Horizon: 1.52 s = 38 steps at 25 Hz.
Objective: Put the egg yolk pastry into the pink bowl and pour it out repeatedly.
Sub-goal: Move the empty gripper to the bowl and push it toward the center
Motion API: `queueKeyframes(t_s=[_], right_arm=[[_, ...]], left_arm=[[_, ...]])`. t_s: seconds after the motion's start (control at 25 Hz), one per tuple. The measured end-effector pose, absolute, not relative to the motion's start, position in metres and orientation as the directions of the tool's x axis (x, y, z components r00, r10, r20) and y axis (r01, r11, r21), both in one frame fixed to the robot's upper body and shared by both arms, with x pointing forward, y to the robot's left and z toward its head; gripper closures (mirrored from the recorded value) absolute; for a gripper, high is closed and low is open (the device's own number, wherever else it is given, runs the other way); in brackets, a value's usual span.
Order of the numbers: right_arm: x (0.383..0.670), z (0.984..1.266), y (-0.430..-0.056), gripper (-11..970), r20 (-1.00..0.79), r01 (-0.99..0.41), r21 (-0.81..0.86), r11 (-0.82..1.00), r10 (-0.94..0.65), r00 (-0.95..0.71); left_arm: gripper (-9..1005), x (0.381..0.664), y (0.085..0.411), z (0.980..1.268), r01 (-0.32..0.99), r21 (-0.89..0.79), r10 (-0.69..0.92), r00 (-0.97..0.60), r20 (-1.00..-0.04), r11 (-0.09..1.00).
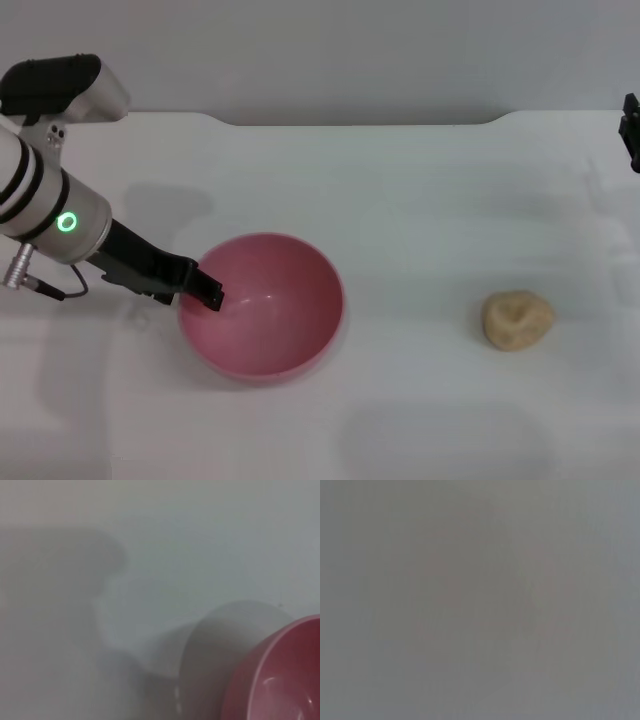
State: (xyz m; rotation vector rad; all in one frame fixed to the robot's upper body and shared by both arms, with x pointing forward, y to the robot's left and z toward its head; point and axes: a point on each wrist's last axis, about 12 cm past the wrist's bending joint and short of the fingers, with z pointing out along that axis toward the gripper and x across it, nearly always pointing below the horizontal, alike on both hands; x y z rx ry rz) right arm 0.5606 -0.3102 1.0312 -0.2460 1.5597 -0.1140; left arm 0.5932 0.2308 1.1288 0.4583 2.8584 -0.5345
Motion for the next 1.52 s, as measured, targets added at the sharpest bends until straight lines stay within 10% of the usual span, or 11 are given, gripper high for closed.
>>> queueKeyframes(t_s=[0.32, 0.8, 1.04, 1.24, 1.52], right_arm=[[0.559, 1.030, -0.310, 426, -0.974, -0.084, -0.228, 0.970, -0.227, 0.011], [0.559, 1.031, -0.311, 427, -0.976, -0.075, -0.216, 0.973, -0.216, 0.013], [0.569, 1.035, -0.317, 428, -0.996, -0.051, 0.082, 0.995, 0.081, -0.024], [0.610, 1.050, -0.307, 428, -0.887, -0.107, 0.419, 0.901, 0.382, -0.258], [0.650, 1.098, -0.265, 429, -0.706, -0.322, 0.537, 0.780, 0.206, -0.677]], left_arm=[[382, 0.591, 0.232, 1.123, 0.342, -0.327, 0.273, -0.932, -0.238, 0.881], [865, 0.587, 0.228, 1.118, 0.372, -0.323, 0.315, -0.924, -0.215, 0.870], [954, 0.588, 0.226, 1.120, 0.383, -0.321, 0.318, -0.918, -0.239, 0.866], [997, 0.592, 0.223, 1.122, 0.389, -0.321, 0.313, -0.912, -0.264, 0.863], [998, 0.596, 0.221, 1.123, 0.389, -0.334, 0.292, -0.907, -0.304, 0.859]])
